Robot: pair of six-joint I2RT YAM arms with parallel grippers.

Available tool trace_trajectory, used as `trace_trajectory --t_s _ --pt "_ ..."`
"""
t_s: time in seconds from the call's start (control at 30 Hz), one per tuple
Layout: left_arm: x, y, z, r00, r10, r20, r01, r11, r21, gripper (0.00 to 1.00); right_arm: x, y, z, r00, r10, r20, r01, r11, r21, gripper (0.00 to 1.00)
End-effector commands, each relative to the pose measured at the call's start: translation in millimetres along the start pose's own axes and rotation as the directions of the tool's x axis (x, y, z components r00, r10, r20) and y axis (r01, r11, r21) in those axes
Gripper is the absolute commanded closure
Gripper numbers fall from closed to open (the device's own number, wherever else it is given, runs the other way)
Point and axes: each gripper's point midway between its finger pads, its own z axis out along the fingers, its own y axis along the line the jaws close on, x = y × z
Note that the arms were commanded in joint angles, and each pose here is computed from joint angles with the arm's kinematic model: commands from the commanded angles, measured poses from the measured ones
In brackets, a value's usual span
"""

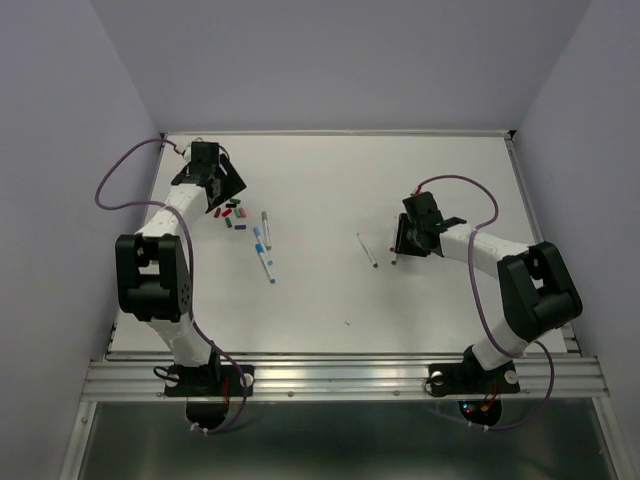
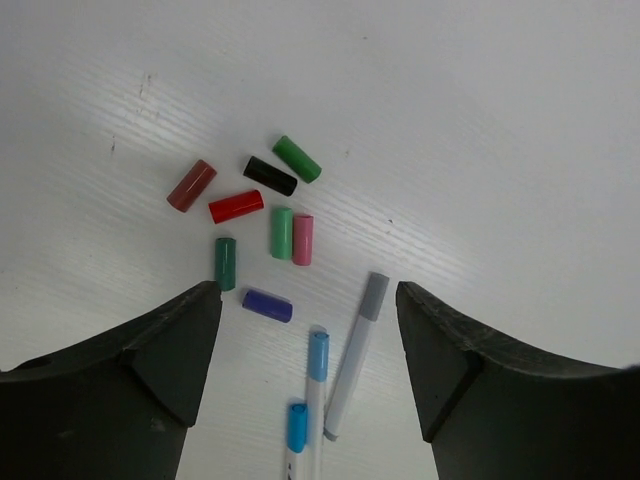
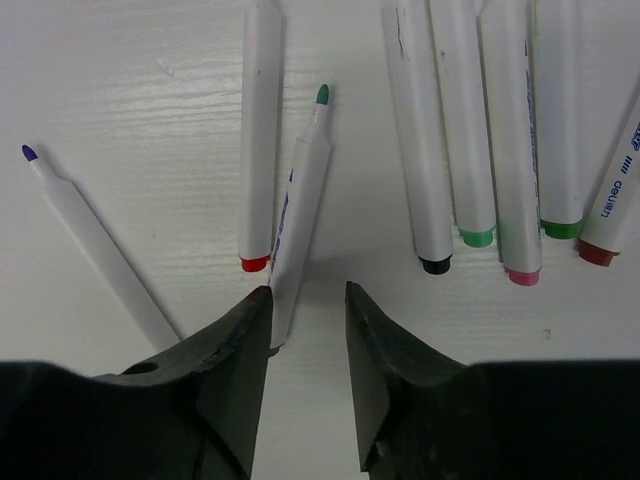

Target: Open the pen caps

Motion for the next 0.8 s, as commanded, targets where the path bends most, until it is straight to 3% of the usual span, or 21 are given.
trace_trajectory --t_s 0.0,0.03,0.07,0.1,0.3,0.47,0.77 --pt "-18.1 -11.9 -23.5 0.998 -0.007 0.061 0.003 0.997 0.071 0.17 -27.6 3.2 -19.2 0.996 0.013 0.086 -0.012 1.0 -0.01 0.5" --pt "-18.2 -12.9 -25.0 0.998 -0.006 0.062 0.001 0.997 0.079 0.09 -38.2 7.3 -29.8 0.993 -0.003 0.122 0.007 0.999 -0.033 0.23" --pt "-19.3 -15.3 -27.9 0.998 -0.007 0.067 0.001 0.996 0.091 0.02 -43.2 10.5 -35.8 0.99 -0.011 0.138 0.018 0.999 -0.051 0.08" --pt "-21.3 -18.5 -32.8 0.997 -0.01 0.078 0.001 0.994 0.113 0.01 -48.1 15.4 -42.5 0.988 -0.011 0.153 0.023 0.997 -0.078 0.0" --pt "-28.7 -36.2 -57.6 0.991 -0.028 0.131 -0.001 0.976 0.219 0.01 -69.3 57.4 -78.4 0.978 -0.011 0.207 0.074 0.952 -0.298 0.0" --pt "-3.7 -62.3 -58.9 0.996 0.024 0.084 -0.047 0.956 0.289 0.01 -75.5 59.8 -79.1 0.973 0.011 0.231 0.058 0.955 -0.292 0.0" --pt "44.3 -79.5 -43.1 0.991 0.132 -0.002 -0.127 0.962 0.243 0.01 -70.1 61.0 -73.6 0.978 0.013 0.206 0.05 0.953 -0.298 0.0"
